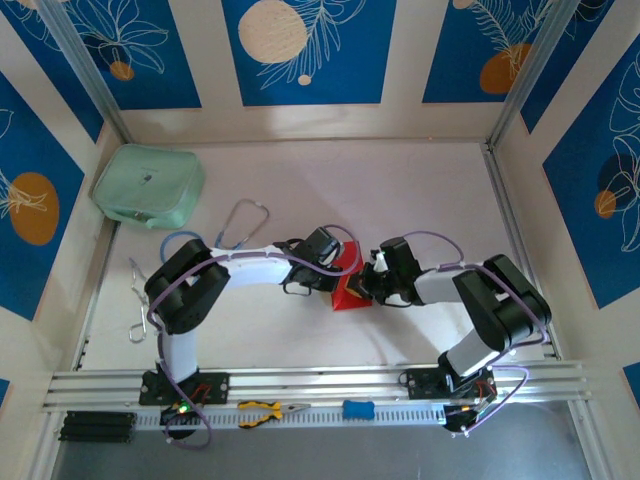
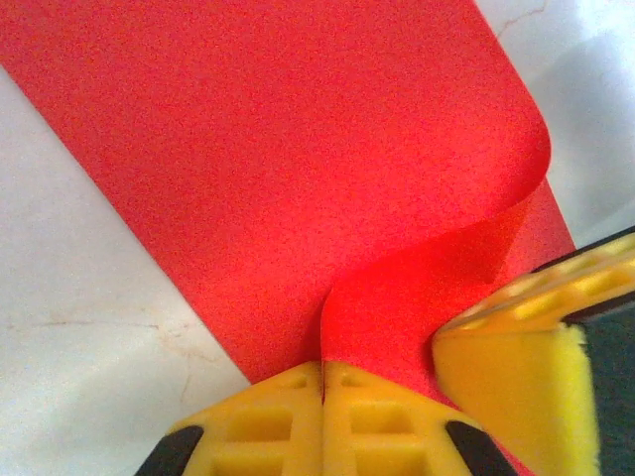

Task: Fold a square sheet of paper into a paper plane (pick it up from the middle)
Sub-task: Fold the triangle a second time at the center of the table.

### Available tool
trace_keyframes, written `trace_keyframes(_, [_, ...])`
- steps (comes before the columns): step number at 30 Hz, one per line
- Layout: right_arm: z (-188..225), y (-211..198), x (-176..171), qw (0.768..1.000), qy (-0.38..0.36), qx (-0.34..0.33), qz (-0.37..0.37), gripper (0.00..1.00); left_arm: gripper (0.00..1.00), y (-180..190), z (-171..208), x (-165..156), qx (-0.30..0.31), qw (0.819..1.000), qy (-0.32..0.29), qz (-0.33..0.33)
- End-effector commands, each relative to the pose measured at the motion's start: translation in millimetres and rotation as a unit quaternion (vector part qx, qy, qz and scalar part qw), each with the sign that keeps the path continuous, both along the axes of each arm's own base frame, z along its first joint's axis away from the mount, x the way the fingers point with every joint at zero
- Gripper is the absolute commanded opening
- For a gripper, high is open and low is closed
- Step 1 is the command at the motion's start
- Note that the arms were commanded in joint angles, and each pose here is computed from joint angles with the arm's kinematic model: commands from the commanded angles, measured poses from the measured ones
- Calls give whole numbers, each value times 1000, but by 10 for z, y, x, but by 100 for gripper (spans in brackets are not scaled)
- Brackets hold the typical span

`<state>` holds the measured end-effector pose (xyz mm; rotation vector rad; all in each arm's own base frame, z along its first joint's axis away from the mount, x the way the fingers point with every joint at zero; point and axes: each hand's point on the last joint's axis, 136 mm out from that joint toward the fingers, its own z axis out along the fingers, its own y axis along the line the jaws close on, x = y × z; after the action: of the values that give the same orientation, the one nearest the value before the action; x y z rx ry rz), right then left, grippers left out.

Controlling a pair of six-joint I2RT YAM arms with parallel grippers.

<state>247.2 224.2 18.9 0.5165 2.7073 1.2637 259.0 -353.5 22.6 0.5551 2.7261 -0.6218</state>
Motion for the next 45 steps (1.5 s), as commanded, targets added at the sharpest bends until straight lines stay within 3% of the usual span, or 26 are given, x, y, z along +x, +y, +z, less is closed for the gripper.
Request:
trace_keyframes(1, [207, 3, 121, 1000, -21, -6, 8, 0, 0, 106, -107, -55, 39, 999, 9, -6])
trace_keyframes(7, [127, -36, 236, 1000, -14, -16, 2, 0, 0, 102, -107, -53, 38, 999, 10, -8])
trace_keyframes(15, [-219, -309, 122, 998, 28, -39, -42, 0, 0, 117, -110, -53, 40, 999, 9, -8])
trace_keyframes(26, [285, -172, 356, 1000, -29, 11, -6, 0, 0, 101, -107, -54, 39, 999, 10, -11])
trace_keyframes(36, [-172, -323, 285, 999, 10, -39, -20, 0, 0, 105, -118, -67, 39, 999, 13, -13])
trace_keyframes(45, [-85, -481, 438, 999, -21, -6, -41, 0, 0, 109, -140, -77, 43, 999, 16, -16])
